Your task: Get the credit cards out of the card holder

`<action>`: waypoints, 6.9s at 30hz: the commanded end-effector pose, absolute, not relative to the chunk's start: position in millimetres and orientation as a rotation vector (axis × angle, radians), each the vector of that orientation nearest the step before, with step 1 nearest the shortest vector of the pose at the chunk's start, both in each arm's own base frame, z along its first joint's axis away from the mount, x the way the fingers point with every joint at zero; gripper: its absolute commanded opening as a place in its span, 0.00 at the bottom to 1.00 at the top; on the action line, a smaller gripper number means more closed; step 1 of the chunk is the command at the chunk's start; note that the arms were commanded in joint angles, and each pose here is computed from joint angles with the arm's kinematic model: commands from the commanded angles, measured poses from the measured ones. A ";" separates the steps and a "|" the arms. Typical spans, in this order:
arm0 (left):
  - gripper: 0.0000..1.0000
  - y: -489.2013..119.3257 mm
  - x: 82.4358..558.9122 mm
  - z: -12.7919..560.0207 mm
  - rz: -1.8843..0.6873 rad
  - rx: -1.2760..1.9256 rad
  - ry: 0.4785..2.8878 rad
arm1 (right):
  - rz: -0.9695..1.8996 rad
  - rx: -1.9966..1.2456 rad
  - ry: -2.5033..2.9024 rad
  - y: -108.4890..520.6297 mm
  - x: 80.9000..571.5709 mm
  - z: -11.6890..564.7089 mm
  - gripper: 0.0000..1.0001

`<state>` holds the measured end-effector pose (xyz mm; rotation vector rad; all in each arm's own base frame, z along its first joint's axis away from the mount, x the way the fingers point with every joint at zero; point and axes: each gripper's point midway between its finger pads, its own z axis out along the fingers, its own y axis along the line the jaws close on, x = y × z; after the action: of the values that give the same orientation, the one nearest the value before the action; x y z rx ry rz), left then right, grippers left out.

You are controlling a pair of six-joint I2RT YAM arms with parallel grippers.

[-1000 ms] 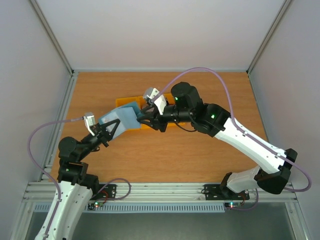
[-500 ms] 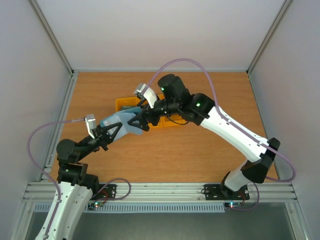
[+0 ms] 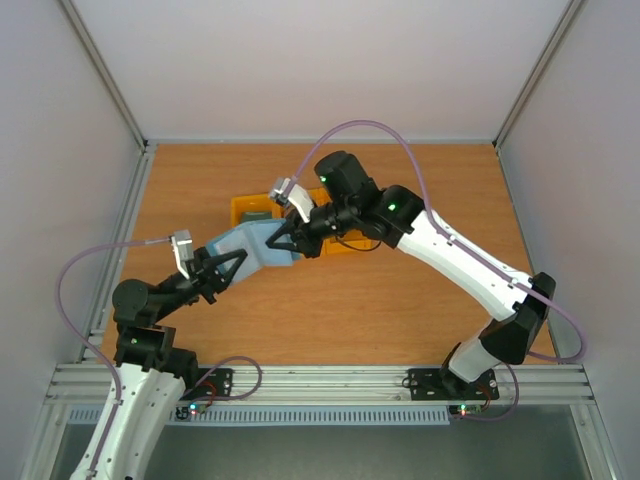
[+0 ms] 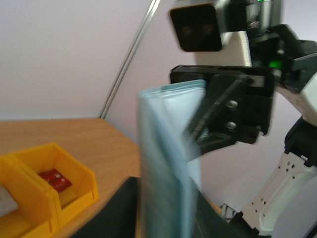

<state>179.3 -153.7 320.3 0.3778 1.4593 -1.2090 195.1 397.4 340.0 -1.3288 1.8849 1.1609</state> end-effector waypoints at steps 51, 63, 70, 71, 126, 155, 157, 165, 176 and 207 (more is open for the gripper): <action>0.53 -161.9 163.3 348.6 -1.261 0.458 1.324 | 1.498 -1.486 1.556 364.4 164.9 394.3 0.01; 0.04 -166.9 151.7 351.4 -1.268 0.519 1.290 | 1.531 -1.496 1.579 383.5 186.8 379.1 0.01; 0.00 -161.9 167.7 334.7 -1.247 0.417 1.362 | 1.407 -1.433 1.701 387.4 207.9 358.8 0.50; 0.00 -161.2 169.3 332.0 -1.244 0.406 1.369 | 1.415 -1.439 1.691 385.4 204.5 360.7 0.56; 0.46 -171.5 145.9 332.8 -1.304 0.557 1.362 | 1.098 -1.262 1.855 363.5 224.9 347.7 0.01; 0.00 -161.7 170.3 324.0 -1.250 0.402 1.414 | 1.159 -1.279 1.834 349.3 226.8 335.7 0.22; 0.00 -159.7 173.6 321.2 -1.239 0.375 1.431 | 1.080 -1.089 1.916 313.6 262.4 338.8 0.25; 0.00 -145.6 194.5 303.1 -1.100 0.260 1.520 | 0.915 -0.767 2.027 247.2 281.0 363.7 0.34; 0.00 -144.4 194.0 289.5 -0.862 0.456 1.561 | 1.277 -1.204 1.690 404.7 180.6 383.6 0.35; 0.00 -164.6 166.5 320.1 -1.262 0.437 1.413 | 1.194 -1.421 1.726 366.9 171.6 322.1 0.30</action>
<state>178.5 -166.2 281.7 0.3734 1.5870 -1.2638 217.8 369.6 299.3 -1.2733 1.9208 0.9503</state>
